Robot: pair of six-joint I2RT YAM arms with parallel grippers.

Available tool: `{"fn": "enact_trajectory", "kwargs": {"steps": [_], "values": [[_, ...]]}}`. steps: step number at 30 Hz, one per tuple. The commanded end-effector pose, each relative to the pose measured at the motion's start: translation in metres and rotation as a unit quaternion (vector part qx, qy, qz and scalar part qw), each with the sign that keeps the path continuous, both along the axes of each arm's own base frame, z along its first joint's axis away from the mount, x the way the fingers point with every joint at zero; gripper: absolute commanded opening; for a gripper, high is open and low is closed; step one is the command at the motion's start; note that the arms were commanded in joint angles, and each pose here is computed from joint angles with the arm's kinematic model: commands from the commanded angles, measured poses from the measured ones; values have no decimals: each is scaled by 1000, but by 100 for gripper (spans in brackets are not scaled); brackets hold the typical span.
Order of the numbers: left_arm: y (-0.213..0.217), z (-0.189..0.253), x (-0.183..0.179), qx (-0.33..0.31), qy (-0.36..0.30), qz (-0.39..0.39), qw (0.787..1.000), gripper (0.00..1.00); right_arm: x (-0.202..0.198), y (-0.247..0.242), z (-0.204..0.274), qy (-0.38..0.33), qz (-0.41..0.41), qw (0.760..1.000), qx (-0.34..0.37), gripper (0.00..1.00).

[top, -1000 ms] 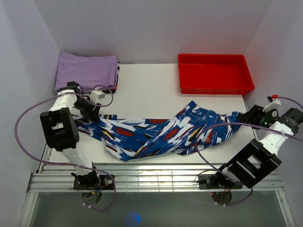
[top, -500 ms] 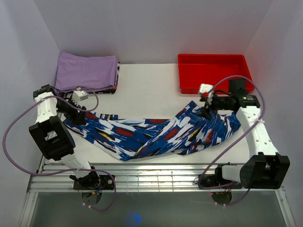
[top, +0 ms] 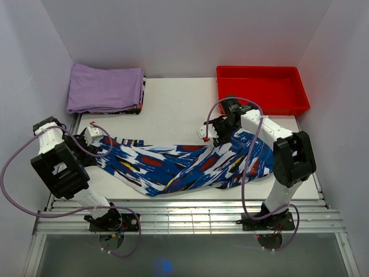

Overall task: Fold and stack the trousers
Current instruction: Flatten the trousers out

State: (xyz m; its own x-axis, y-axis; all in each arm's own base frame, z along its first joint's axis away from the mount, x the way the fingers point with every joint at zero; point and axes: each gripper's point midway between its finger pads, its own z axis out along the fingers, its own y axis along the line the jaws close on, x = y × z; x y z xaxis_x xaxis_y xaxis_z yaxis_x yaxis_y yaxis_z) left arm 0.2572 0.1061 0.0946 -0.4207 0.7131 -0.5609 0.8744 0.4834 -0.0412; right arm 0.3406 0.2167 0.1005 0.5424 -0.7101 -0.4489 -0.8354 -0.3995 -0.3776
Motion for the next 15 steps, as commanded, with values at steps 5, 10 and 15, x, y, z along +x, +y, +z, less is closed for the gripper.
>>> {"fn": "enact_trajectory", "kwargs": {"steps": [5, 10, 15], "values": [[-4, 4, 3, -19, -6, -32, 999, 91, 42, -18, -8, -49, 100, 988, -108, 71], [-4, 4, 7, -21, -12, -33, 999, 91, 48, -32, -38, -33, 119, 981, -151, 70], [3, -12, -1, 15, -15, -77, 997, 90, 37, -43, -60, -21, 133, 976, -172, 68]]}}
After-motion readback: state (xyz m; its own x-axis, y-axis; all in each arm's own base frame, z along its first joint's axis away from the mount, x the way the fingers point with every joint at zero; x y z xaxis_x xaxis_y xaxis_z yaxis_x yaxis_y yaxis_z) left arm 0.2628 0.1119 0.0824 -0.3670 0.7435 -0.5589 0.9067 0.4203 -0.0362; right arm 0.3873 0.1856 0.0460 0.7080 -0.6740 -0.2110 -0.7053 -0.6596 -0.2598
